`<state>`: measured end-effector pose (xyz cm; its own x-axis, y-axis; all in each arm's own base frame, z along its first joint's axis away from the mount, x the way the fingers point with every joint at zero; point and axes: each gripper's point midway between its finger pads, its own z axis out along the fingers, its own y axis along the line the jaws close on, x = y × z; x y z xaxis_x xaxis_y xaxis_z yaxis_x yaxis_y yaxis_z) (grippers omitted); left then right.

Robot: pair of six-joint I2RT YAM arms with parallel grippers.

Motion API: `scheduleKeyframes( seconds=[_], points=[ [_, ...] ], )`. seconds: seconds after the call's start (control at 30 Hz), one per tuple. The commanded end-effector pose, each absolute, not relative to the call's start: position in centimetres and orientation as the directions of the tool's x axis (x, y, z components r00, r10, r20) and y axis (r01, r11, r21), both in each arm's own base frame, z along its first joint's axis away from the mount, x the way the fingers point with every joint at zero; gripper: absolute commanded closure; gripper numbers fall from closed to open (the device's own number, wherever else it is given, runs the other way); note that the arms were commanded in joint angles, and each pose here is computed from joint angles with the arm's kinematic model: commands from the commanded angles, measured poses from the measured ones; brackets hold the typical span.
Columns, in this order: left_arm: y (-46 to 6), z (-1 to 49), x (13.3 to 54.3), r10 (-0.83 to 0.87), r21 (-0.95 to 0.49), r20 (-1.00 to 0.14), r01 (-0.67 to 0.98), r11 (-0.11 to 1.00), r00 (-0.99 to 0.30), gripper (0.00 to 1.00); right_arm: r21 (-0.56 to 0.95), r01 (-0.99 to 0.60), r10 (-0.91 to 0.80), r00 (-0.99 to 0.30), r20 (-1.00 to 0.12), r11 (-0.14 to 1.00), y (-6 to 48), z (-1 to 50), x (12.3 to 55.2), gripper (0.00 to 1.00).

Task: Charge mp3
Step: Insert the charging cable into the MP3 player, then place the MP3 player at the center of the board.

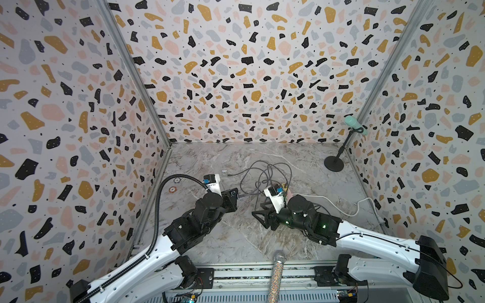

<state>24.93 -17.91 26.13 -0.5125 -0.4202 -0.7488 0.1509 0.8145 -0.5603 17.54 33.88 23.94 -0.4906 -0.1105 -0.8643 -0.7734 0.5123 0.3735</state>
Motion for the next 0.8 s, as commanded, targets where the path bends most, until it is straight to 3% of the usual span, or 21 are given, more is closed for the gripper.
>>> scheduleKeyframes(
  seconds=[0.0,0.53,0.77],
  points=[
    [-15.7,28.9,24.9,-0.415,-0.517,-0.794,0.136,0.845,-0.443,0.85,0.335,-0.784,-0.111,-0.452,-0.885,0.523,33.0,26.6,17.5,0.39],
    [-4.8,38.6,21.7,-0.396,-0.386,-0.897,-0.089,0.918,-0.194,0.84,0.276,-0.719,-0.052,-0.397,-0.916,0.638,29.4,29.9,21.7,0.38],
    [-3.6,41.0,21.4,-0.341,-0.322,-0.923,-0.124,0.939,-0.180,0.83,0.279,-0.694,-0.034,-0.401,-0.915,0.663,28.2,30.1,22.9,0.38]
  ],
)
